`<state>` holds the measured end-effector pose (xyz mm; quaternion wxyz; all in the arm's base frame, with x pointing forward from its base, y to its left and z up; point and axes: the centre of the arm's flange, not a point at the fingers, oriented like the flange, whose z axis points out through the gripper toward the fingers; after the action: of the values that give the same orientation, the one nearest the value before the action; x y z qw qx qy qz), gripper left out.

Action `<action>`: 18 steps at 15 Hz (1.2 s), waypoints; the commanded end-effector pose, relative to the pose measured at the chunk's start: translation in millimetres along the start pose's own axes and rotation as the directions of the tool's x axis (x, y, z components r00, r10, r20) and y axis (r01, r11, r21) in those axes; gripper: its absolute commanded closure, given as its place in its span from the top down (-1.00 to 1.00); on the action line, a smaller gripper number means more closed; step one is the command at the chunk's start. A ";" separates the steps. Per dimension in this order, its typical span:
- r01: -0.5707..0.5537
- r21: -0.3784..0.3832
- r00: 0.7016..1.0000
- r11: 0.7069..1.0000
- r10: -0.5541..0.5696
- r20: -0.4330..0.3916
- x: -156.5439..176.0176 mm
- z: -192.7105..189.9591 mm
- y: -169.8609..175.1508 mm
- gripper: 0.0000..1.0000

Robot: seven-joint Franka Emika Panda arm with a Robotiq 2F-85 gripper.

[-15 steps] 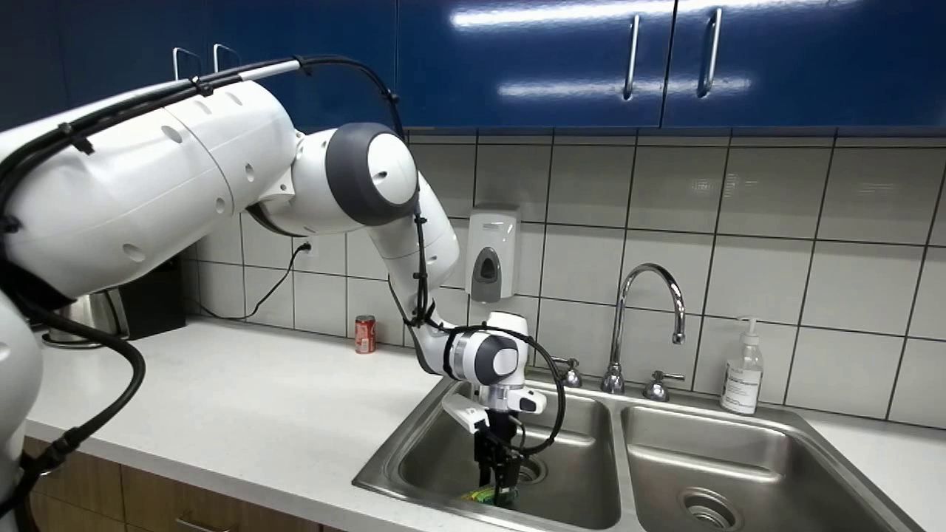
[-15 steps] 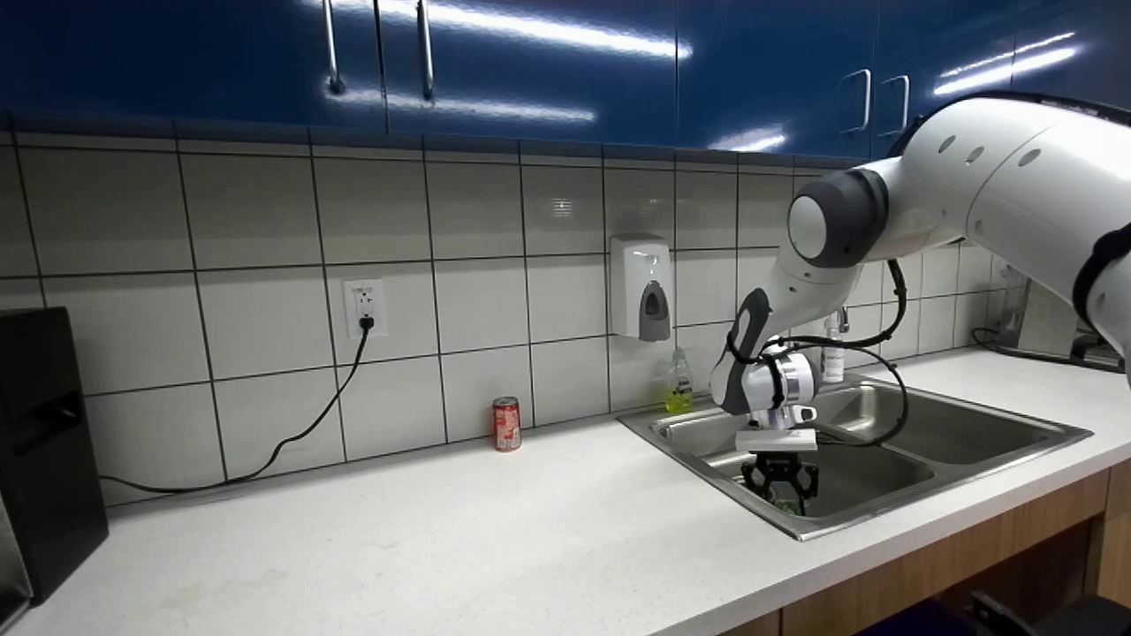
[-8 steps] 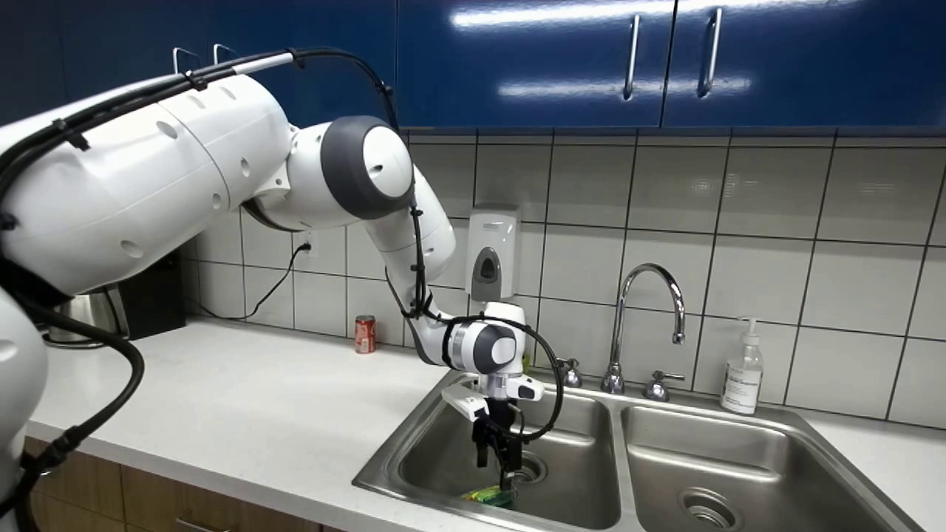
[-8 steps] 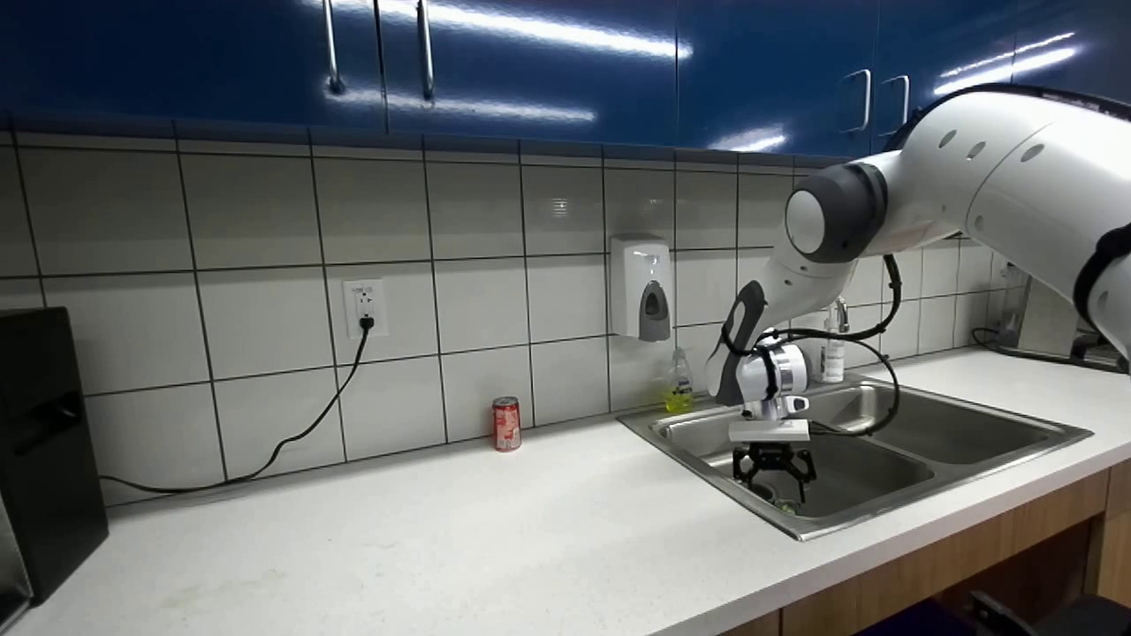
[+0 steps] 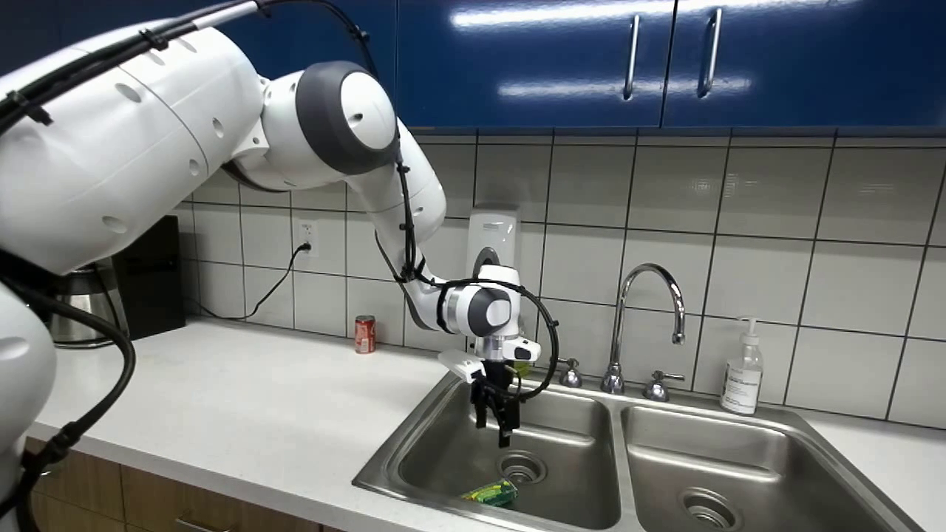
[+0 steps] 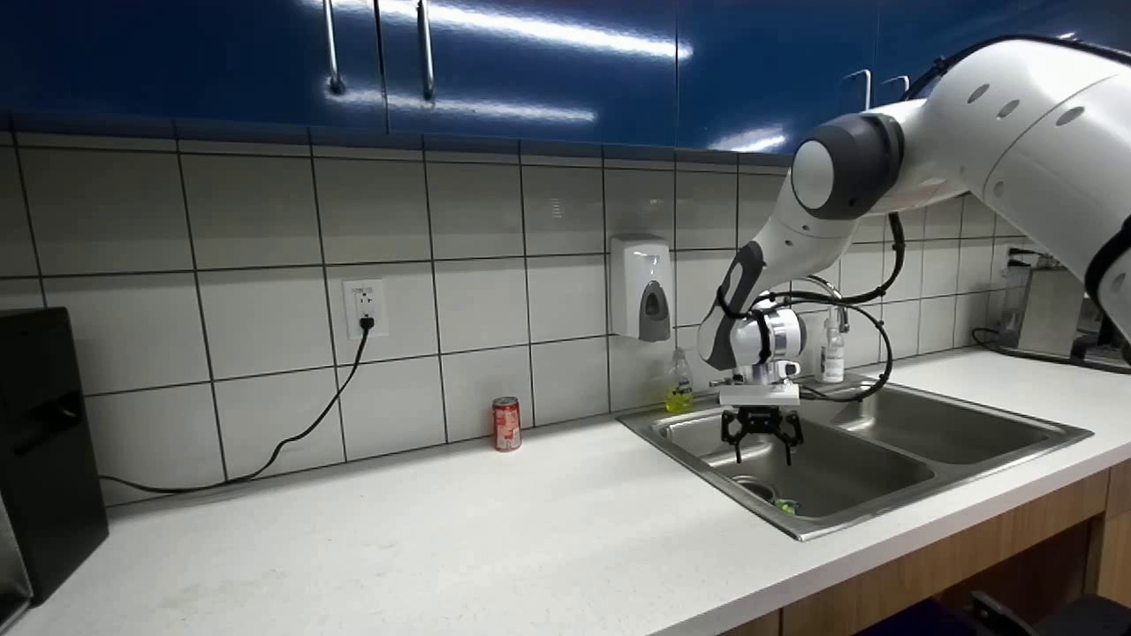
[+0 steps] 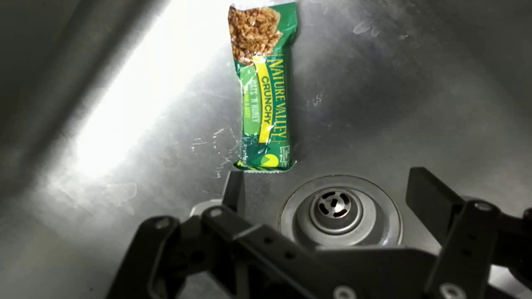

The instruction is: Put the chocolate bar inside the sink

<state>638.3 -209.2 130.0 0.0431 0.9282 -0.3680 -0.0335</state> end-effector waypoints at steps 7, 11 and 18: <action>0.084 0.058 0.996 0.995 -0.081 -0.048 -117.0 -122.0 29.3 1.00; 0.247 0.079 0.969 0.966 -0.244 -0.044 -174.0 -161.9 35.1 1.00; 0.560 0.128 0.823 0.819 -0.567 0.030 -265.5 -182.4 17.5 1.00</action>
<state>480.8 -53.7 306.2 -0.0184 0.9893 -0.1401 -0.0363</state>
